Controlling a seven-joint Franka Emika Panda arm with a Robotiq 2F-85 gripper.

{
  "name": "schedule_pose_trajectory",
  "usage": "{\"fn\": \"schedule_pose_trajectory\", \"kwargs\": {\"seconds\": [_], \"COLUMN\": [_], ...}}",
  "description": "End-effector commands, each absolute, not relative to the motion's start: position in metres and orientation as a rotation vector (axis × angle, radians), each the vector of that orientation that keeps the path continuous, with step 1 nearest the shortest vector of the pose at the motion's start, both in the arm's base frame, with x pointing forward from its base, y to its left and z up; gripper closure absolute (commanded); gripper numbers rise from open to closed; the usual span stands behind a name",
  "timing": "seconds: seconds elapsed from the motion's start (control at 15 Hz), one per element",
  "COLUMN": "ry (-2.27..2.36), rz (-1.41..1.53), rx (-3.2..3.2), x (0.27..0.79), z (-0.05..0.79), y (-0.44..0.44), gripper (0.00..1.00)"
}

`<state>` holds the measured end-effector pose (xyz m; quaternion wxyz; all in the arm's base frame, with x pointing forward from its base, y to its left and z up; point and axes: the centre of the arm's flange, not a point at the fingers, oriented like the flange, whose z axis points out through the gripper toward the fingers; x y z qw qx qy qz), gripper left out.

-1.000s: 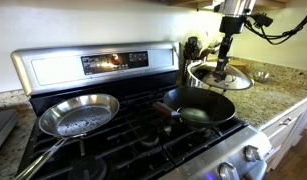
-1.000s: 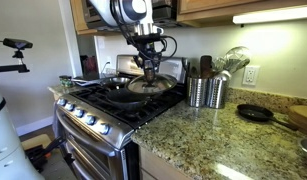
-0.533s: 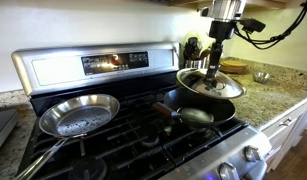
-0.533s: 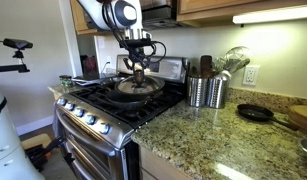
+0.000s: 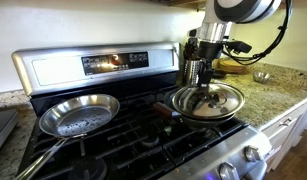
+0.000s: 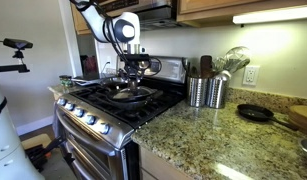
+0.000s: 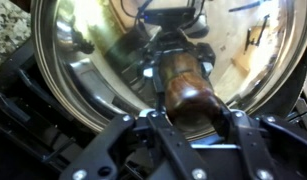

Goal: Put the silver lid on top of the pan on the right side of the stove

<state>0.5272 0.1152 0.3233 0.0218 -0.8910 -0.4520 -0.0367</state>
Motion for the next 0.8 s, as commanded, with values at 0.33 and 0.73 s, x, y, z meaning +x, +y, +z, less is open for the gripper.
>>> {"fn": "schedule_pose_trajectory", "kwargs": {"seconds": [0.33, 0.73], "ry": [-1.537, -1.524], "rz": [-0.184, -0.319], "rx": [-2.605, -2.553], "x": [0.517, 0.521], "z": [0.326, 0.327], "y": [0.131, 0.134], "gripper": [0.80, 0.80]}}
